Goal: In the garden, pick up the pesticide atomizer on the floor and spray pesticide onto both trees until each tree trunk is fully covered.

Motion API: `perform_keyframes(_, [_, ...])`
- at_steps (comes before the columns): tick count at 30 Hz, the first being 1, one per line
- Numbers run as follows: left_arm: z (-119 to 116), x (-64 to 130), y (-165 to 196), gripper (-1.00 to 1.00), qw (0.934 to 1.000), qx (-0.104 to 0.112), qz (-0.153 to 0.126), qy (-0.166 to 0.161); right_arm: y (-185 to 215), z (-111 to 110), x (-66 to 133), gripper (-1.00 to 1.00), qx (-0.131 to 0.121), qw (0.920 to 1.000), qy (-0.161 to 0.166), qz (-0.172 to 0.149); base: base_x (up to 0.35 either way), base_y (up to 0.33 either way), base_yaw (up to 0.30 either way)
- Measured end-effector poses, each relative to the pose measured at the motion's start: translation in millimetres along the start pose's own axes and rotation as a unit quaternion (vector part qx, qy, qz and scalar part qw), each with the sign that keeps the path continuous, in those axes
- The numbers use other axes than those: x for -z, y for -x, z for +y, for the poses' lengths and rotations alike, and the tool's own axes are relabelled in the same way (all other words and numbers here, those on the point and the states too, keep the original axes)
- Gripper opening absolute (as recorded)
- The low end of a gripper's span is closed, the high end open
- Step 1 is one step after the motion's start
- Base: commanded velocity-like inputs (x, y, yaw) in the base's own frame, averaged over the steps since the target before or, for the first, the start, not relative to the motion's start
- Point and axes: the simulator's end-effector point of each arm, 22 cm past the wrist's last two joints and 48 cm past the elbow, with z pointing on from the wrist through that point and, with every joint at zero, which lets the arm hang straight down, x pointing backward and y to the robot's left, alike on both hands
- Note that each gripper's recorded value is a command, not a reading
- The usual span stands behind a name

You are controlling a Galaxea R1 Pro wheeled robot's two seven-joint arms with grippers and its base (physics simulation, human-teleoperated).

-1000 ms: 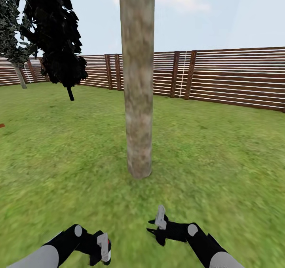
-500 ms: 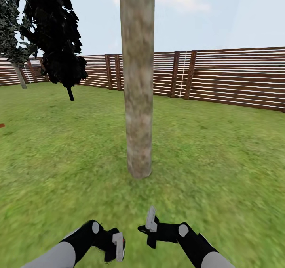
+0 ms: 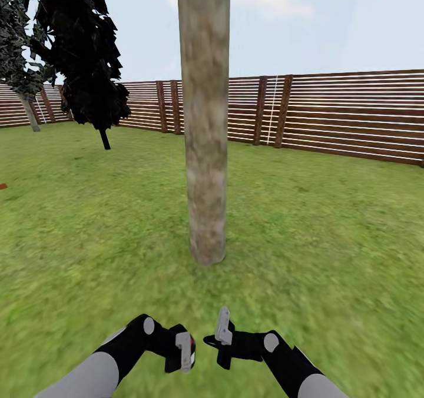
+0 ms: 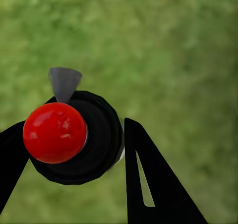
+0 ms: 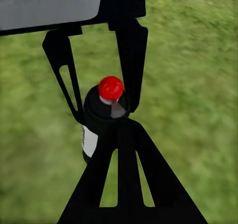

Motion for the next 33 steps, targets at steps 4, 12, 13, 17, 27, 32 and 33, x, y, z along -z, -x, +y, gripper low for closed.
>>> perform_keyframes(4, [-0.3,0.0,1.6,-1.0,1.0,-0.003,-0.004,0.0,-0.3,0.2,0.0,-1.0,0.0,1.0,0.0,0.001,0.0,0.0,0.0])
perform_keyframes(12, [-2.0,-0.7,3.5,-1.0,0.9999,-0.008,-0.007,-0.003,-0.3,-0.1,0.0,-1.0,0.0,1.0,0.0,0.001,0.0,0.0,0.0])
perform_keyframes(13, [-3.5,-0.9,4.3,-1.0,0.9999,-0.009,-0.008,-0.006,-0.2,-0.2,0.0,-1.0,0.001,1.0,0.0,0.0,0.0,0.0,0.0])
perform_keyframes(17, [-12.3,-1.6,8.4,-1.0,0.9995,-0.011,-0.011,-0.026,0.2,-0.6,0.0,-1.0,0.001,1.0,-0.001,0.0,0.0,0.0,0.0])
perform_keyframes(27, [-16.2,-5.8,28.8,-1.0,0.9984,-0.031,-0.036,-0.032,0.4,-0.7,0.0,-1.0,0.001,1.0,-0.001,0.0,0.0,0.0,0.0])
perform_keyframes(32, [-16.0,-6.9,34.0,-1.0,0.9982,-0.031,-0.041,-0.031,0.4,-0.8,0.0,-1.0,0.001,1.0,-0.001,0.0,0.0,0.0,0.0])
perform_keyframes(33, [-14.0,-6.0,36.4,-1.0,0.9982,-0.03,-0.045,-0.028,0.5,-0.8,0.1,-1.0,0.001,1.0,-0.001,0.0,0.0,0.0,0.0])
